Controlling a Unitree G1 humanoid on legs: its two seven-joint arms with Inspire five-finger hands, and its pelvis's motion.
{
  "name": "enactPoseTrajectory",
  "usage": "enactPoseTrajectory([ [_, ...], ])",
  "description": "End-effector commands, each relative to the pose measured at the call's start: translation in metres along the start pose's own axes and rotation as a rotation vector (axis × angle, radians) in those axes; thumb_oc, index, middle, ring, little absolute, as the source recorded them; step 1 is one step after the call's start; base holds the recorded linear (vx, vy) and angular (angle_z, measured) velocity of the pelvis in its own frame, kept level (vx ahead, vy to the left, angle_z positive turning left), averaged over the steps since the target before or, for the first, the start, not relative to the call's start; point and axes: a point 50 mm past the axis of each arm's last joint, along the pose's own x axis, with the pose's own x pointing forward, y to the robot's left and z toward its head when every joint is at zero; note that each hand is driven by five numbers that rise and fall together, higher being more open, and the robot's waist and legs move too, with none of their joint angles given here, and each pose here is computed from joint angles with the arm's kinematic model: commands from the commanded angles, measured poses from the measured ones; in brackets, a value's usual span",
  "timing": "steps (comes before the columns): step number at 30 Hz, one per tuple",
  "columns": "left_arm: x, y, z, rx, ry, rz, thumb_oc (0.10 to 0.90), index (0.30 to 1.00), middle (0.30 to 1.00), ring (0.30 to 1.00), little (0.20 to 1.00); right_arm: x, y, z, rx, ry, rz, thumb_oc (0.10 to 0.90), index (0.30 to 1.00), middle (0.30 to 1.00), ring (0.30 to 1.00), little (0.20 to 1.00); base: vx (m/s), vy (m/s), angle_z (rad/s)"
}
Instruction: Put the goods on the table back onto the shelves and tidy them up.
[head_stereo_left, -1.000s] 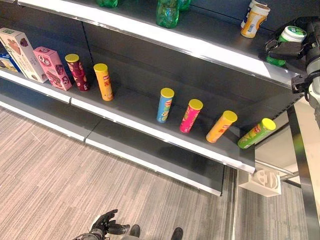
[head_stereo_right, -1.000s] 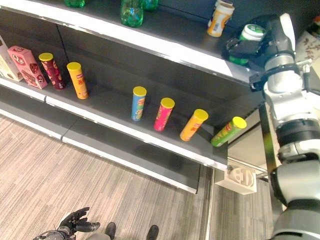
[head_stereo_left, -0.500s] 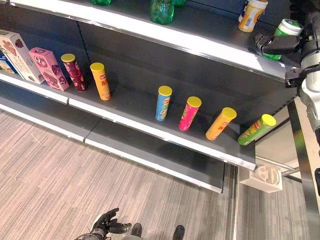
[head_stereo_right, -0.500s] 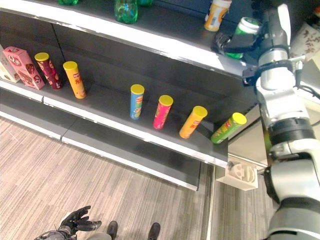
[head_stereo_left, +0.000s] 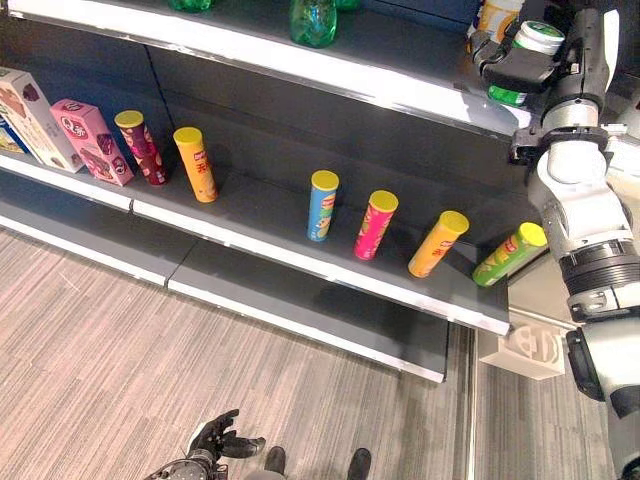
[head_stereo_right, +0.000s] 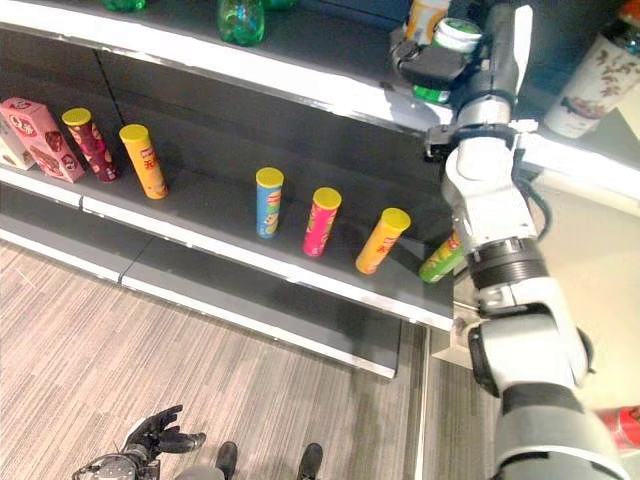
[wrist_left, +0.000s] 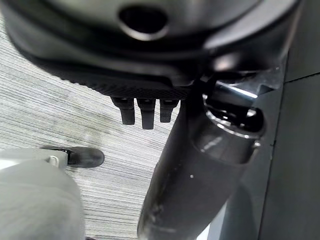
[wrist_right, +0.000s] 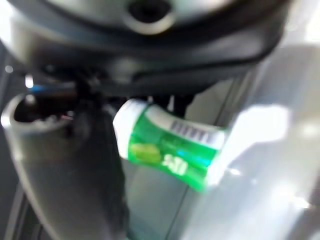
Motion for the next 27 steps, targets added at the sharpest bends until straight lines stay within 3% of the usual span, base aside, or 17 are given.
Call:
enactPoseTrajectory([
  [1, 0.001, -0.007, 0.011, 0.072, -0.056, -0.026, 0.8, 0.9, 0.9, 0.9, 0.9, 0.016, -0.005, 0.066, 0.039, -0.23, -0.099, 0.8, 0.9, 0.9, 0.9, 0.9, 0.0, 0.0, 0.0],
  [16, 0.0, 0.001, 0.018, 0.06, -0.081, -0.012, 0.8, 0.9, 0.9, 0.9, 0.9, 0.029, -0.016, 0.089, -0.063, -0.267, -0.208, 0.8, 0.9, 0.9, 0.9, 0.9, 0.0, 0.002, 0.02],
  [27, 0.0, 0.0, 0.018, 0.064, -0.083, -0.015, 0.8, 0.9, 0.9, 0.9, 0.9, 0.027, -0.004, 0.085, -0.014, -0.249, -0.187, 0.8, 0.9, 0.9, 0.9, 0.9, 0.0, 0.0, 0.0],
])
